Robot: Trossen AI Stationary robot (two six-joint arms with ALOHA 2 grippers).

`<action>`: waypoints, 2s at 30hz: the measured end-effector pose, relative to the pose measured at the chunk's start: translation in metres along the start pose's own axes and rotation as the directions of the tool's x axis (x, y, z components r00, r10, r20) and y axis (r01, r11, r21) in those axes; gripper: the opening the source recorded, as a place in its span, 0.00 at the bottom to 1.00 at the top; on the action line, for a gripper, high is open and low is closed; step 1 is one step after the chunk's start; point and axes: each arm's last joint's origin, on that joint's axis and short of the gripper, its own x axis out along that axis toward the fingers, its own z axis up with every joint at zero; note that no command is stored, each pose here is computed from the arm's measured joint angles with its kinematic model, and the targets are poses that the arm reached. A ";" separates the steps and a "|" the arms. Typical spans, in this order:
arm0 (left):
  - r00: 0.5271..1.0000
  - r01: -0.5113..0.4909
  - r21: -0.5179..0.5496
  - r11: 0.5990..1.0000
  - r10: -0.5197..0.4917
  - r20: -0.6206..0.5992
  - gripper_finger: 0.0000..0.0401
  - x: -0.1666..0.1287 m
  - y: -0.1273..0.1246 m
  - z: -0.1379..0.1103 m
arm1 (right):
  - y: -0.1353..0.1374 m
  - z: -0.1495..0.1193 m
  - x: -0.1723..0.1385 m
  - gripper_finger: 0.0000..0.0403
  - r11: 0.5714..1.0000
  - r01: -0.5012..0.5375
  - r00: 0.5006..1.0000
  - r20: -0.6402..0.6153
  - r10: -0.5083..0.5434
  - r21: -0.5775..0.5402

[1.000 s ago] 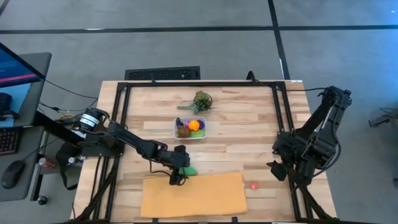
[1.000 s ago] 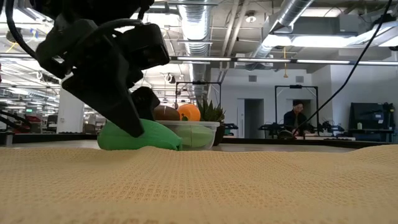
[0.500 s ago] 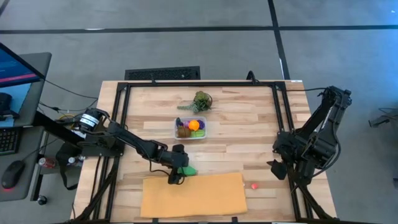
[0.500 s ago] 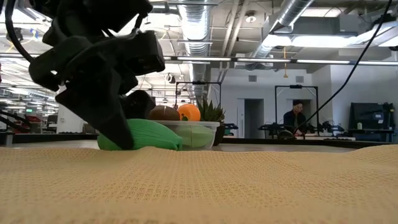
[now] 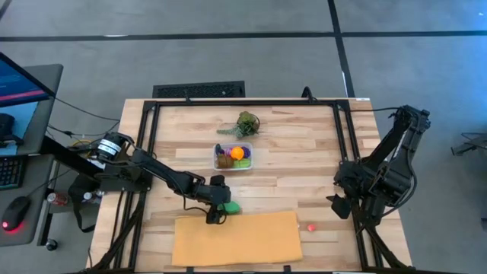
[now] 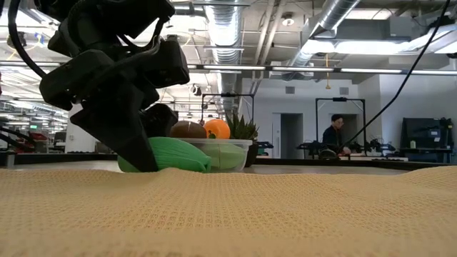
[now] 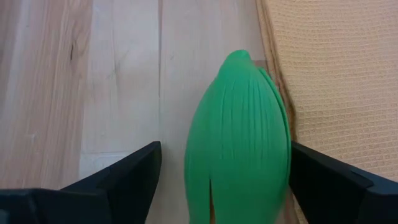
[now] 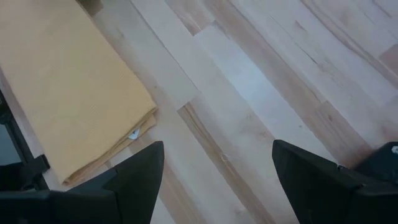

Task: Pick and placing Produce into tupperware
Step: Put the green corn into the transparent bin

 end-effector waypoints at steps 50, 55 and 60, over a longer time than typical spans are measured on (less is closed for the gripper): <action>0.997 -0.071 -0.013 0.997 0.071 0.009 0.59 -0.030 0.038 0.088 | -0.004 0.001 0.000 0.72 0.999 0.039 0.999 0.034 -0.038 -0.031; 0.995 -0.094 -0.007 0.996 0.094 -0.020 0.59 -0.036 0.047 0.096 | -0.005 0.001 0.000 0.72 0.998 0.043 0.998 0.044 -0.042 -0.034; 0.992 -0.113 0.006 0.994 0.113 -0.055 0.59 -0.044 0.056 0.103 | -0.005 0.002 0.000 0.72 0.998 0.046 0.996 0.081 -0.043 -0.035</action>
